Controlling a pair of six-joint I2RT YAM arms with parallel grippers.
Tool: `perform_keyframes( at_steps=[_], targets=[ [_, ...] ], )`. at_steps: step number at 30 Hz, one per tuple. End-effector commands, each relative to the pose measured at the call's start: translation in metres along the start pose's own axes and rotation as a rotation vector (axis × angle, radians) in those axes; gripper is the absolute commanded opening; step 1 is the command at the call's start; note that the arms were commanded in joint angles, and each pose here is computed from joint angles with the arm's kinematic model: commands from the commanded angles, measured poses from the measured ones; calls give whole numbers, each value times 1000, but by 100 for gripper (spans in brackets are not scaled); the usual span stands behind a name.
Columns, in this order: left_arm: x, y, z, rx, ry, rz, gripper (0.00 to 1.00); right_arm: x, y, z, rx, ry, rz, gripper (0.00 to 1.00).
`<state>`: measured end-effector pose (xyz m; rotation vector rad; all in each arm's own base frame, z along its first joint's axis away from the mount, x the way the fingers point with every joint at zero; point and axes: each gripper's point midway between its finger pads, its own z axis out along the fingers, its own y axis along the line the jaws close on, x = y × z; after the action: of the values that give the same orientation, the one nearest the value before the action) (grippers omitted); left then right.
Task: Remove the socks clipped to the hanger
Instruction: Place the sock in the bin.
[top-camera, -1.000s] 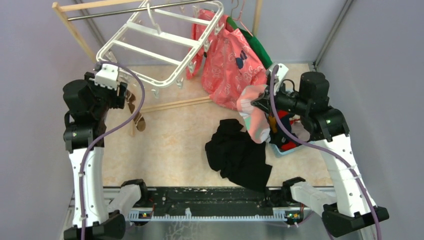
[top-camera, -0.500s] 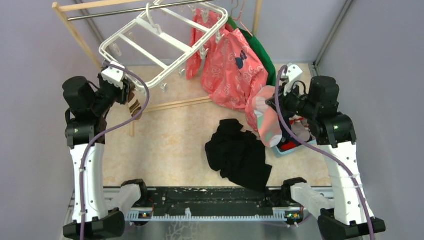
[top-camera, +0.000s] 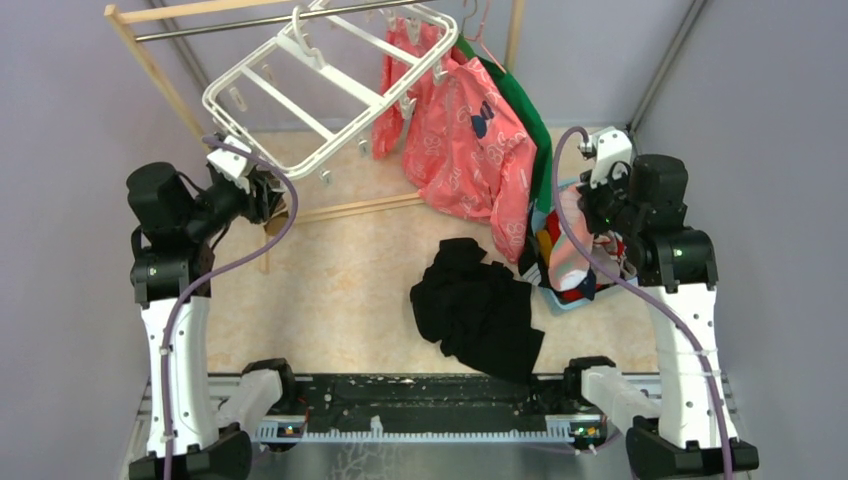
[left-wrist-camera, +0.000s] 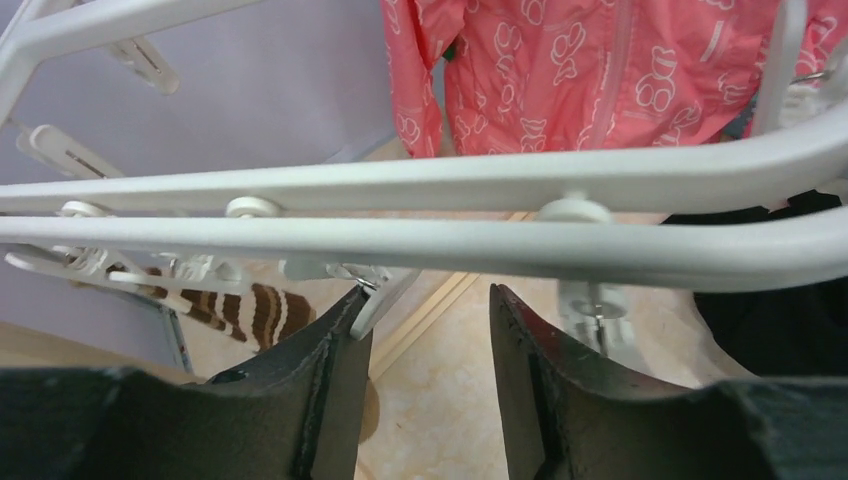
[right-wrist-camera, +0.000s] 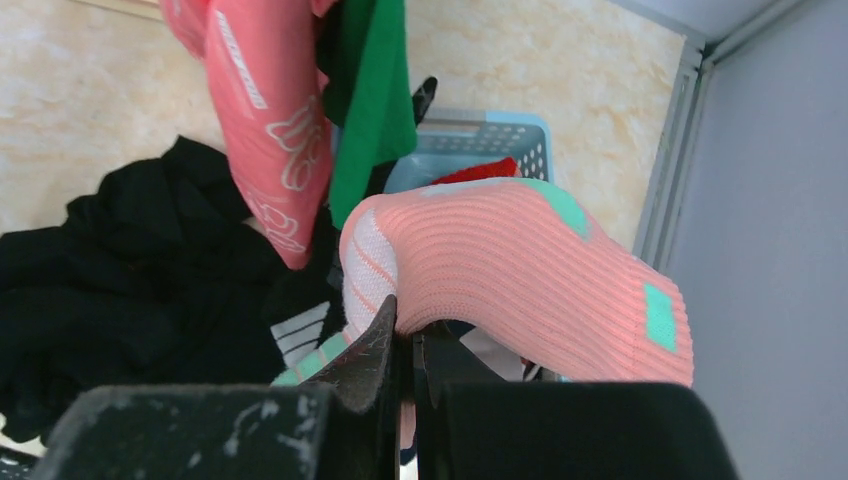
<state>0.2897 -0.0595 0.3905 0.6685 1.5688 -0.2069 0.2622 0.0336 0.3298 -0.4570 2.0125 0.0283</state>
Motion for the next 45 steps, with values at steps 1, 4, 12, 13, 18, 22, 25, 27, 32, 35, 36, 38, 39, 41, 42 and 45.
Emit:
perform_keyframes(
  at_steps=[1, 4, 12, 13, 18, 22, 25, 27, 32, 35, 36, 38, 39, 41, 42, 45],
  targets=[
    [5, 4, -14, -53, 42, 29, 55, 8, -23, 17, 82, 73, -23, 0],
    [9, 16, -24, -131, 86, 49, 61, 17, -34, 43, 77, 105, -18, 0],
    [23, 35, -47, -274, 189, 65, 76, 69, -48, 129, -69, 276, 69, 0],
    [25, 38, -50, -295, 200, 62, 78, 79, -45, 141, -95, 303, 81, 0],
    [38, 37, -55, -305, 245, 53, 85, 123, -28, 177, -216, 413, 130, 5],
    [50, 37, -57, -319, 277, 44, 88, 148, -24, 189, -225, 465, 143, 15],
    [55, 43, -61, -358, 296, 45, 92, 157, -25, 189, -219, 487, 132, 23],
    [55, 47, -64, -386, 302, 42, 96, 156, -25, 186, -222, 490, 125, 30],
    [50, 58, -72, -457, 307, 45, 99, 127, -29, 171, -204, 421, 103, 51],
    [48, 61, -75, -479, 312, 46, 99, 104, -29, 157, -199, 371, 90, 64],
    [47, 60, -76, -480, 312, 47, 99, 97, -29, 152, -196, 354, 85, 67],
    [44, 58, -76, -465, 307, 48, 99, 81, -29, 142, -183, 320, 69, 72],
    [43, 54, -75, -443, 301, 52, 99, 75, -29, 138, -179, 308, 60, 73],
    [41, 43, -69, -372, 283, 53, 99, 64, -28, 129, -168, 283, 43, 75],
    [39, 35, -65, -323, 268, 52, 99, 58, -28, 124, -163, 271, 35, 75],
    [32, 10, -54, -176, 212, 39, 99, 46, -28, 112, -154, 244, 19, 77]
  ],
)
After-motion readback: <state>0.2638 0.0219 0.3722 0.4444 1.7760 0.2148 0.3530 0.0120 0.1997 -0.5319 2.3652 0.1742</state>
